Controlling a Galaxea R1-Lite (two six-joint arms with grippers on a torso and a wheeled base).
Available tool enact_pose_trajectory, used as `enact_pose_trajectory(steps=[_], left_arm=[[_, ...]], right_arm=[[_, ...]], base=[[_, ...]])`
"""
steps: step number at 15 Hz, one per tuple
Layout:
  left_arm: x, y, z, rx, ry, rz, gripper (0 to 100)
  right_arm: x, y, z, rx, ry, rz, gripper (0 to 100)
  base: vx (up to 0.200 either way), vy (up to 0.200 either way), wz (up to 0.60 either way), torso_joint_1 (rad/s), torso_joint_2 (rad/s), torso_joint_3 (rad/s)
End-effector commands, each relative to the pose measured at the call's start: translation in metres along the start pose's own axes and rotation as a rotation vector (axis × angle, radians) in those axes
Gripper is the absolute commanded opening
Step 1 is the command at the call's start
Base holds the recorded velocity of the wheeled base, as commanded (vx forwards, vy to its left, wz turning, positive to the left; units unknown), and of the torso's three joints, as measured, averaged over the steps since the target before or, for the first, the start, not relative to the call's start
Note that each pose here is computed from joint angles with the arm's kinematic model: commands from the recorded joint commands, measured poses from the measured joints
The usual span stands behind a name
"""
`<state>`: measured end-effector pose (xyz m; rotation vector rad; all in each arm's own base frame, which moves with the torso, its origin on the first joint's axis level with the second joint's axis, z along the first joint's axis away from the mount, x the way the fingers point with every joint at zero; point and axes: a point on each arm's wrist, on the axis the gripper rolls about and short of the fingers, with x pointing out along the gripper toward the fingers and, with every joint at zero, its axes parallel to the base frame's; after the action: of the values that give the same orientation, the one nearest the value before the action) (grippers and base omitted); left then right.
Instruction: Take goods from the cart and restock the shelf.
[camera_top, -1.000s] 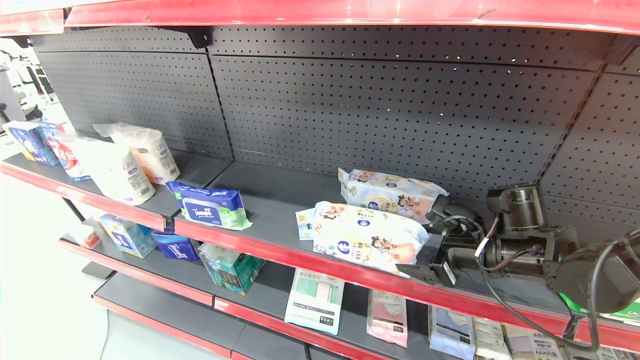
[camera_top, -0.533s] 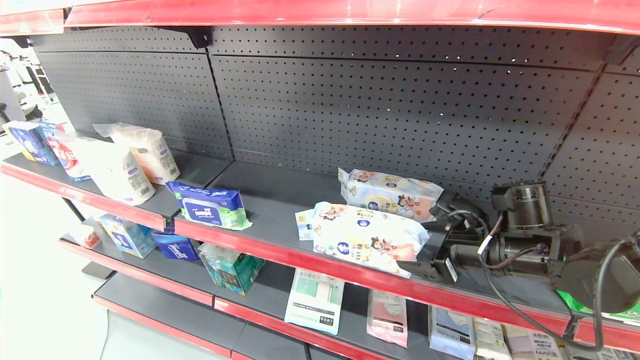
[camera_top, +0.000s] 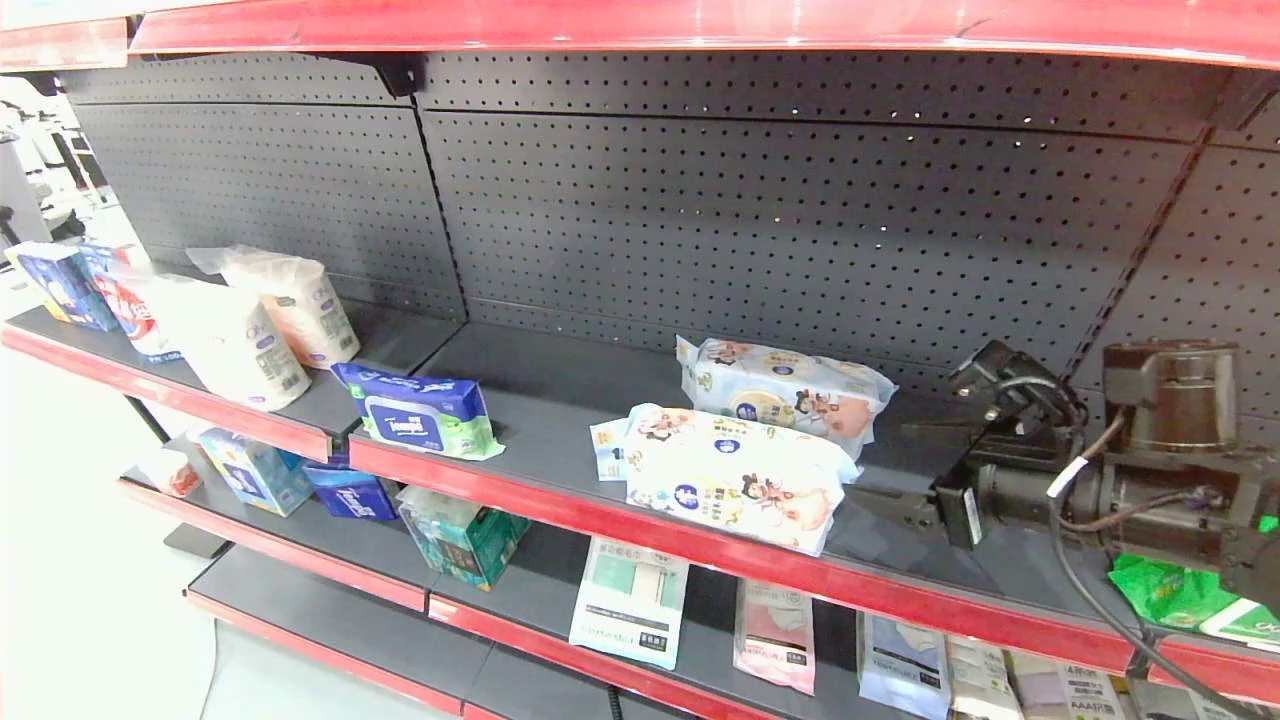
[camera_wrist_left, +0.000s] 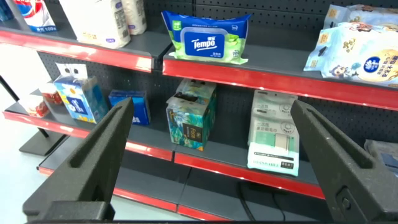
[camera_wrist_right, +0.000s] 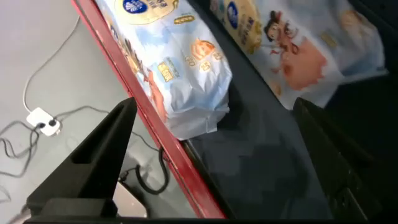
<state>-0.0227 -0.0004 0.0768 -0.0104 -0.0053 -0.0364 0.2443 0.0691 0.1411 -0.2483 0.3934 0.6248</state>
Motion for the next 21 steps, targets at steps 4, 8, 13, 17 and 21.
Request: enact_pose_trajectory(steps=[4,8,13,17,21], left_arm=[[0.0,0.0,0.0,0.0,-0.001,0.0,100],[0.0,0.0,0.0,0.0,-0.001,0.0,100],[0.0,0.0,0.0,0.0,-0.001,0.0,100],[0.0,0.0,0.0,0.0,-0.001,0.0,100],[0.0,0.0,0.0,0.0,-0.001,0.0,100]], right_arm=[[-0.08,0.023,-0.022,0.1,-0.075,-0.134,100],[-0.13,0.043,-0.058,0.121,-0.142,-0.243,100],[-0.171,0.076,-0.094,0.13,-0.279,-0.324,100],[-0.193,0.097,-0.117,0.106,-0.353,-0.349,100],[-0.204,0.112,-0.144,0.153,-0.404,-0.383,100]], base=[[0.0,0.0,0.0,0.0,0.0,0.0],[0.0,0.0,0.0,0.0,0.0,0.0],[0.0,0.0,0.0,0.0,0.0,0.0],[0.0,0.0,0.0,0.0,0.0,0.0],[0.0,0.0,0.0,0.0,0.0,0.0]])
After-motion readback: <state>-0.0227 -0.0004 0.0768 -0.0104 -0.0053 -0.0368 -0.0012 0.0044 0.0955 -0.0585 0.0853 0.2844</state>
